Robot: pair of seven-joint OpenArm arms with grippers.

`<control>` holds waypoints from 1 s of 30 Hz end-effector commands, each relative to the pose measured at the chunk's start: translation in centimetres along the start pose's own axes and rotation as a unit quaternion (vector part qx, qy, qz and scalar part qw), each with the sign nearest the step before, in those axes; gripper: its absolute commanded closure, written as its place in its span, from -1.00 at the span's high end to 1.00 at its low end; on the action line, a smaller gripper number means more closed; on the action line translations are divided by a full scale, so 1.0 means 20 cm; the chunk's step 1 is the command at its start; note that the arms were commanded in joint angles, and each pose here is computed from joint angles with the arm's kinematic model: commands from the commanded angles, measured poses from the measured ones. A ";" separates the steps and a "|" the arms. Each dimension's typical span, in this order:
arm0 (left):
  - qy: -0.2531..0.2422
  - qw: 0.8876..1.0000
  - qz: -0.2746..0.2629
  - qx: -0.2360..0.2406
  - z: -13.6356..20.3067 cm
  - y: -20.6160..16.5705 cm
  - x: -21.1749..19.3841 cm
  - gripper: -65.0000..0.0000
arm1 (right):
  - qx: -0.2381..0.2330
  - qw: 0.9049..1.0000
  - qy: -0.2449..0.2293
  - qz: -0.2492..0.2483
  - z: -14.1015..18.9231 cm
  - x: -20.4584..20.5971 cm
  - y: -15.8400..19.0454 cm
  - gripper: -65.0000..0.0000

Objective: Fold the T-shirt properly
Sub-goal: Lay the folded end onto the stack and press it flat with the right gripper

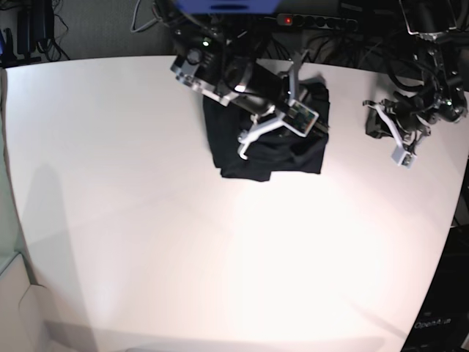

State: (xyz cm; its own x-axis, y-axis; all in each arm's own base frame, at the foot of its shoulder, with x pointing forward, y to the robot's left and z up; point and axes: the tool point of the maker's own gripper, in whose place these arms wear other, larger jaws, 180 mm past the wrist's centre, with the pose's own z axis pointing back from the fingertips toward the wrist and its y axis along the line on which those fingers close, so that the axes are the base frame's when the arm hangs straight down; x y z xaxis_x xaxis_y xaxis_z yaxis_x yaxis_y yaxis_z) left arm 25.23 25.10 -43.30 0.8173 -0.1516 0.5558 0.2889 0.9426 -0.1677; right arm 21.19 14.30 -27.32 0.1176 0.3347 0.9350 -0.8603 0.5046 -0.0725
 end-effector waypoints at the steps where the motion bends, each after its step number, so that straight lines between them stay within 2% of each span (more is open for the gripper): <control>1: 0.035 0.999 -0.008 0.015 0.02 0.04 -0.07 -0.89 | -0.004 0.999 -0.036 -0.001 -0.01 0.10 -0.02 -1.00; 18: 0.043 0.999 -0.004 0.010 0.02 0.02 -0.13 -0.89 | 0.028 0.998 0.032 0.035 -0.23 -0.05 -0.09 -1.00; 30: 0.044 0.999 -0.002 0.008 0.02 0.01 -0.14 -0.89 | 0.036 0.996 0.054 0.065 -0.33 -0.07 -0.17 -1.00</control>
State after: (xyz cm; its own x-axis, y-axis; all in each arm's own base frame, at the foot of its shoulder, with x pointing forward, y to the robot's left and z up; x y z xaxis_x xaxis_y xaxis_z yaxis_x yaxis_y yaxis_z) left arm 24.38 24.85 -43.55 0.8191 -0.1393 0.5565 0.2848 0.9408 -0.1838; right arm 26.66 16.39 -32.80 0.0837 0.5334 0.8417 -0.9091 0.3868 -0.1547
